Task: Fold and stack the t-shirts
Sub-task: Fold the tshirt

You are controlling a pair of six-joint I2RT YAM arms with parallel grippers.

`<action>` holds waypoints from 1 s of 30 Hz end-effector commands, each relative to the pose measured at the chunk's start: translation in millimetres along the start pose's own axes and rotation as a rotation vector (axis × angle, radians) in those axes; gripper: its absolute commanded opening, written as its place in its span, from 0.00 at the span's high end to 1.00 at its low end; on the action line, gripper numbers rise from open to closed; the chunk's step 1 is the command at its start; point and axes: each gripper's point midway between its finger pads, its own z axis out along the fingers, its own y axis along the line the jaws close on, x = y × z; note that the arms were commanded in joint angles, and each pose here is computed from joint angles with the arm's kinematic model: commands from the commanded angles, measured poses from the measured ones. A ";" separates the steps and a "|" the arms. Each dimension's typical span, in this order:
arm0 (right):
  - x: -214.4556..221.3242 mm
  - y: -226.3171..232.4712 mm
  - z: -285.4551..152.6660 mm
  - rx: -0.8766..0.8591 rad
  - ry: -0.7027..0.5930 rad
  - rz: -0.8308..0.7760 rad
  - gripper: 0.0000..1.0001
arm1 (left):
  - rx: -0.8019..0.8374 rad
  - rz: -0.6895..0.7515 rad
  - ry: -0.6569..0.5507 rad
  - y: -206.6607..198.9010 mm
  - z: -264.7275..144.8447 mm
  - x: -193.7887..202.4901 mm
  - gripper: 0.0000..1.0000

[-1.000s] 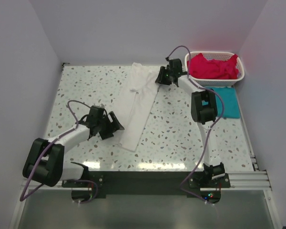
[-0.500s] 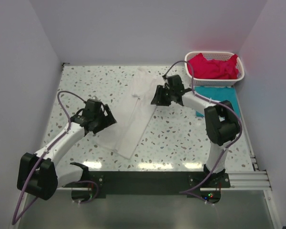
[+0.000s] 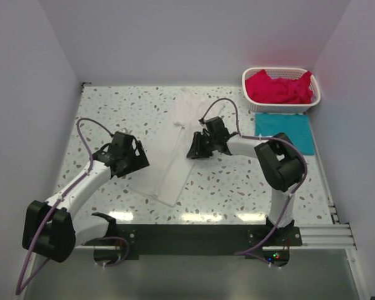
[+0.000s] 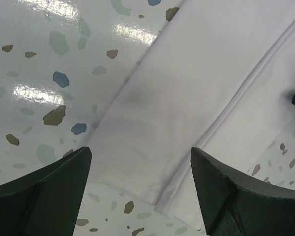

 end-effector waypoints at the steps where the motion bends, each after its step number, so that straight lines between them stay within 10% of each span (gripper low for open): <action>1: 3.4 -66.4 -14.6 0.260 0.035 -0.044 0.65 | -0.011 0.033 0.020 5.9 -2.0 8.2 0.13; 14: -34.4 -69.0 -129.7 0.412 -0.046 -0.170 0.53 | 0.133 0.092 0.202 -28.1 -5.0 78.0 0.13; 30: 113.8 -80.2 -185.9 0.452 0.148 0.042 0.50 | 0.283 0.210 0.352 -110.3 -15.8 148.5 0.20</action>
